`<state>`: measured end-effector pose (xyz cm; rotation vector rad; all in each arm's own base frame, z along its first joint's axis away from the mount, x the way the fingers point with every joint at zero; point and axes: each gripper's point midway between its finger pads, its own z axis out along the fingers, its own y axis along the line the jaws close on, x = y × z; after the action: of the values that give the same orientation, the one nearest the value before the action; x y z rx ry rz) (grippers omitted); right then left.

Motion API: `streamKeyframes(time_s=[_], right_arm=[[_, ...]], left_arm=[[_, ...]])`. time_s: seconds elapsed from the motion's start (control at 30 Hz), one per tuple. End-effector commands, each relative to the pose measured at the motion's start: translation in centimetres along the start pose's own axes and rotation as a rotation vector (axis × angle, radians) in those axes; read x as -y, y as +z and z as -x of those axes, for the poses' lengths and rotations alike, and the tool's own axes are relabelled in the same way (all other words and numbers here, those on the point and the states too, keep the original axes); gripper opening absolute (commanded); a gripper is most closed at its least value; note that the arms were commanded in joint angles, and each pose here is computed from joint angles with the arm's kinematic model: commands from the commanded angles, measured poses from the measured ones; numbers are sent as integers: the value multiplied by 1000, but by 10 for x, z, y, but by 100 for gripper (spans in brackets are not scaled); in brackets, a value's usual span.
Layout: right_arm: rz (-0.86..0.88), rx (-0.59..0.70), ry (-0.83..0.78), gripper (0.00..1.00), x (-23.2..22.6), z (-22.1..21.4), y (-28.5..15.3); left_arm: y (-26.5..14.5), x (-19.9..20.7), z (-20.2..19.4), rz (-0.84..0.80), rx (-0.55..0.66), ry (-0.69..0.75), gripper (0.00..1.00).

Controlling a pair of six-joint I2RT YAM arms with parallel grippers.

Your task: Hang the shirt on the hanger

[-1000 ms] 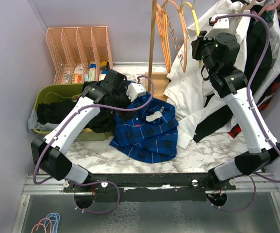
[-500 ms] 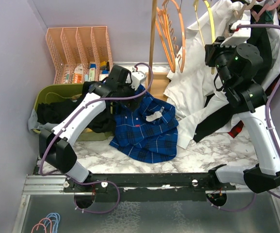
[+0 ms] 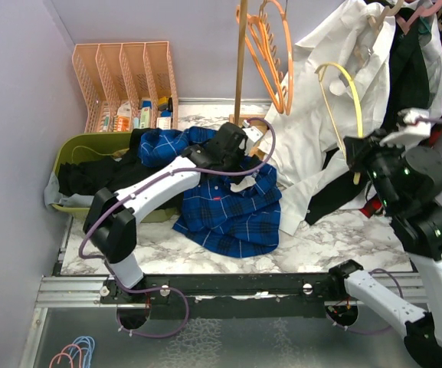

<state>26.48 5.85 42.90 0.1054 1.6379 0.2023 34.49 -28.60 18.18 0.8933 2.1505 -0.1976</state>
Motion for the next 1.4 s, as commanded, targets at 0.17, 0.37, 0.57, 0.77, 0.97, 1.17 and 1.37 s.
streamKeyframes(time_s=[0.17, 0.37, 0.57, 0.77, 0.97, 1.17, 1.37], right_arm=[[70, -192, 294, 1, 8, -73, -90], [101, -268, 330, 1, 10, -104, -114], [181, -332, 319, 1, -1, -131, -118], [326, -377, 306, 1, -23, -134, -131], [456, -351, 314, 1, -39, -133, -140], [546, -370, 379, 1, -57, -151, -130], [550, -291, 348, 1, -60, -135, -114]], left_arm=[[51, -21, -16, 201, -20, 11, 68], [70, -17, -32, 201, -81, 22, 51], [79, -14, -37, 200, -113, 39, 52], [74, -18, -37, 213, -96, 91, 2], [42, -18, -4, 152, -20, 109, 0], [1, -24, 26, 151, 72, 111, 0], [-26, -27, 42, 142, 118, 115, 0]])
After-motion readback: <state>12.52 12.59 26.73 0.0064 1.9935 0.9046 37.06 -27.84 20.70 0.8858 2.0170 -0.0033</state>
